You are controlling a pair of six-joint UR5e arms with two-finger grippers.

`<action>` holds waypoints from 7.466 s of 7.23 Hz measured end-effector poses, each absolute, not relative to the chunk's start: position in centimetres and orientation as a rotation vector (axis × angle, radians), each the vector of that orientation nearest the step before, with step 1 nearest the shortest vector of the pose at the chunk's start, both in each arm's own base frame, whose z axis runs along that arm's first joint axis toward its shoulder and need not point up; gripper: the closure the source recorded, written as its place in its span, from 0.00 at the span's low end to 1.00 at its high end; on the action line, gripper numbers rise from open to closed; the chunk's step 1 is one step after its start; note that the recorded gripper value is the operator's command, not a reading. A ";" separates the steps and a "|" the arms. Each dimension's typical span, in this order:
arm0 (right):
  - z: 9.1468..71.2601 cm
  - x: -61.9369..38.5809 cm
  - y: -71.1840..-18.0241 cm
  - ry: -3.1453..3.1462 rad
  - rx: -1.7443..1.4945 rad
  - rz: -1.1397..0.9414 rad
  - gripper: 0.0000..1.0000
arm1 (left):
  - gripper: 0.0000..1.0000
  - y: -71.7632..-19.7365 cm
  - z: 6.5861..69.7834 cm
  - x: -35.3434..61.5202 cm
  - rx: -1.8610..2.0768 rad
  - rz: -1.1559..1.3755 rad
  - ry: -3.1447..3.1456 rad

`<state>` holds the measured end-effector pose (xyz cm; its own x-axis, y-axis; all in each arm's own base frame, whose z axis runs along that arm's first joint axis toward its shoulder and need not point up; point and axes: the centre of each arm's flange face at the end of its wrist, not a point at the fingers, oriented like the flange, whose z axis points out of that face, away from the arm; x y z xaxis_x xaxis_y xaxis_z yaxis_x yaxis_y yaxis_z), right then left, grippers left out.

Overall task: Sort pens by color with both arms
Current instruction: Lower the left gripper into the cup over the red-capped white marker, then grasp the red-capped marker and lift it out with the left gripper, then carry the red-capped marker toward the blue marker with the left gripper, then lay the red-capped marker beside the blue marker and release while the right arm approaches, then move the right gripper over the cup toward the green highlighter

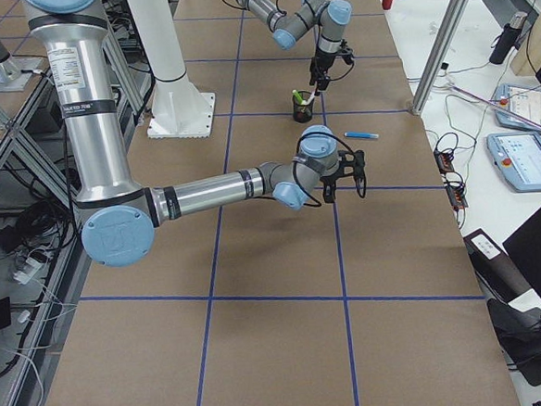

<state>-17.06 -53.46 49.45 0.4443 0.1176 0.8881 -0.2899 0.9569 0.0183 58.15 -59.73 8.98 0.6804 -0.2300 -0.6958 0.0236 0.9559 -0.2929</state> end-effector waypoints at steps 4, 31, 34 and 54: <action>49.5 -17.5 -53.4 -1.078 0.178 0.251 0.00 | 0.85 -59.7 9.5 58.6 -0.247 -0.150 0.793; 48.3 -18.9 -54.2 -1.060 0.224 0.263 0.00 | 0.00 -57.0 13.4 66.9 0.763 -0.761 1.038; 47.3 -19.4 -54.6 -1.069 0.230 0.265 0.00 | 0.00 -54.9 9.3 61.7 0.763 -0.635 1.174; 13.2 -61.2 -38.5 -0.744 0.502 0.367 0.38 | 0.01 -53.2 34.4 21.5 0.269 -0.190 0.903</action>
<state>-61.21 -38.48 13.22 0.6821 0.1392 0.7179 -0.4846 0.8213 0.3011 21.46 -53.21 34.36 0.6061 -0.0498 -0.7938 0.2747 0.9497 0.1502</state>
